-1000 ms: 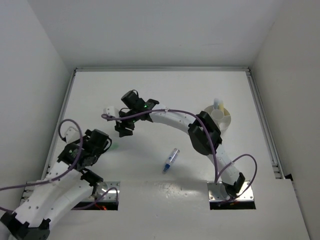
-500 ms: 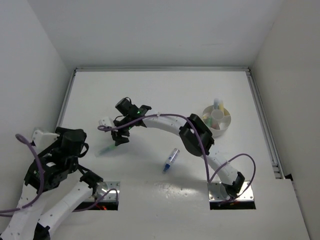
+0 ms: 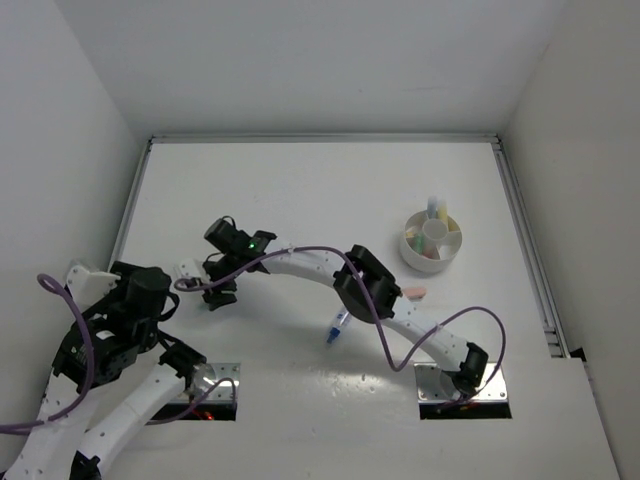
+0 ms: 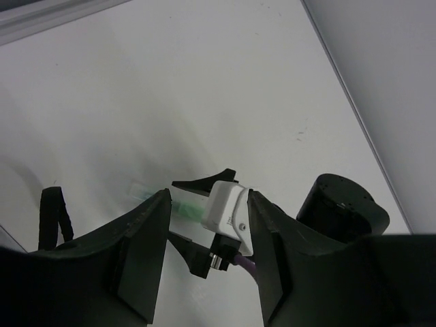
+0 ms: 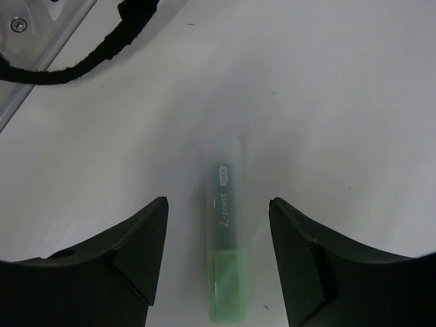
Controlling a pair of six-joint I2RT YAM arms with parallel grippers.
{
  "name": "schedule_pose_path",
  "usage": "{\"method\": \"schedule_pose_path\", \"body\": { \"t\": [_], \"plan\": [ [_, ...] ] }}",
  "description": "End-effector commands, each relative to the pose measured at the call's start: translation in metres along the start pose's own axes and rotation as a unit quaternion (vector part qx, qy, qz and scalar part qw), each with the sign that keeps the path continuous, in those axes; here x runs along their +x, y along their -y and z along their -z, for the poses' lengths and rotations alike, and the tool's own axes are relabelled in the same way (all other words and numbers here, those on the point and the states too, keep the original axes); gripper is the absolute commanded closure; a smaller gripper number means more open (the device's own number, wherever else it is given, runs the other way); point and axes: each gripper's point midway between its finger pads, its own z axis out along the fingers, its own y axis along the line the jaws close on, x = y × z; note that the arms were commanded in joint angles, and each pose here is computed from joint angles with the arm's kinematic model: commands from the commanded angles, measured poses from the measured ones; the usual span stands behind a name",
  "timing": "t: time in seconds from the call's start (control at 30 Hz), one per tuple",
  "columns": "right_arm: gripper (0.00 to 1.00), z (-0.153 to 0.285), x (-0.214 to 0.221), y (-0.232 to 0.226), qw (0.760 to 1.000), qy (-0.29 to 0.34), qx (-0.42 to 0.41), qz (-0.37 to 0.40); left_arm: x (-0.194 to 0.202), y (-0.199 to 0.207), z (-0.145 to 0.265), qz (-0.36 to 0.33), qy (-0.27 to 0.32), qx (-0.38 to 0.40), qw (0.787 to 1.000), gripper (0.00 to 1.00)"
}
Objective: Sort the stationery into containers
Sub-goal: Pick up the pen from the center of the board.
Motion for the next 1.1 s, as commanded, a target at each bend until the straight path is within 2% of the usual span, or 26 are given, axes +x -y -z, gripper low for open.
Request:
{"method": "schedule_pose_path", "body": {
  "t": [0.0,0.47,0.63,0.8,1.07],
  "plan": [
    [0.38,-0.009,-0.013,0.005,1.000,0.020,0.002,0.020,0.001,-0.004,-0.005,-0.014,0.010,-0.008,1.000,0.46],
    [0.36,-0.028,0.016,0.001,1.000,-0.004,0.005,-0.014,0.001,-0.007,-0.003,-0.005,0.007,0.001,1.000,0.46],
    [0.45,-0.027,0.039,-0.019,0.998,-0.039,-0.023,-0.031,-0.003,-0.004,-0.001,-0.006,0.011,-0.002,1.000,0.46],
    [0.48,-0.021,0.063,-0.042,0.994,-0.080,-0.060,-0.045,-0.006,-0.002,0.000,-0.008,0.012,0.001,1.000,0.46],
    [0.58,-0.009,0.072,-0.058,0.990,-0.108,-0.075,-0.058,-0.004,-0.005,0.001,-0.004,0.008,0.005,1.000,0.46]
  ]
}}
